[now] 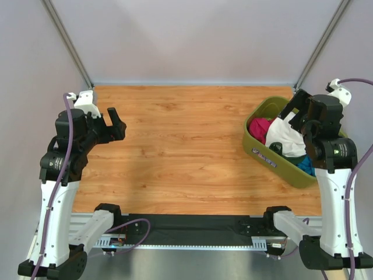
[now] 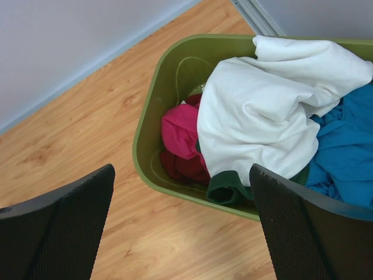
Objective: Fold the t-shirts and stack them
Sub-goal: Grab the tshirt from the pile
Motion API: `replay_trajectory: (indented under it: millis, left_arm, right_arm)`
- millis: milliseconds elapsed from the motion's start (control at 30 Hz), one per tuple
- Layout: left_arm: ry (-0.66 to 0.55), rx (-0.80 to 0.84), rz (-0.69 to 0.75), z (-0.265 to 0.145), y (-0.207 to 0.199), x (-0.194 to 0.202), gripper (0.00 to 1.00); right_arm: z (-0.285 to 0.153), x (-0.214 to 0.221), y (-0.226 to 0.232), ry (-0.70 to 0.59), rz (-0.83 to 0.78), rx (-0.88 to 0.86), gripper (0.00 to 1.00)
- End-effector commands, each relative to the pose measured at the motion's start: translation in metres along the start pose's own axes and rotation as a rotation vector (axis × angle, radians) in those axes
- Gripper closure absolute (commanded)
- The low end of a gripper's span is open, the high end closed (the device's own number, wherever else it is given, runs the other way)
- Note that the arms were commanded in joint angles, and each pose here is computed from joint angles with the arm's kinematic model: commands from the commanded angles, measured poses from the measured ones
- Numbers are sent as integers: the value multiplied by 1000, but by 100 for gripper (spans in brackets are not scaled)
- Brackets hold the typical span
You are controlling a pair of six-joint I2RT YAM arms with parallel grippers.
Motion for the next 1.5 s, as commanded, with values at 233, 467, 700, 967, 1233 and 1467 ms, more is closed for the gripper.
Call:
replay_trajectory:
  millis: [233,467,700,967,1233,1467]
  left_arm:
    - [-46,29,7,-3,-3,-6,0]
    - [-34,42,-4,1,-4,0,1]
    - [4,52,3,12,-6,5,1]
    - [26,62,14,23,-6,5,1]
    - [22,36,44,18,-3,0,0]
    - [14,61,54,17,-5,-4,1]
  right_arm:
    - [44,-19,3,20,-74,249,0]
    - [96,-37,-50,42,86,418,0]
    - [130,-3,-83,126,99,416,4]
    - [190,14,-84,164,112,337,12]
    - [216,22,-111,183,25,537,52]
    - [178,-30,-61,75,5,350,100]
Point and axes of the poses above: each gripper's point midway between its finger pads, its own z axis out along the fingers, its own y axis along the line the jaws close on, x = y × z, the point moved 8 cm from there along -z, back along the fingers, and after that the axes turned 9 degrees about z, right-handed, at the moved point
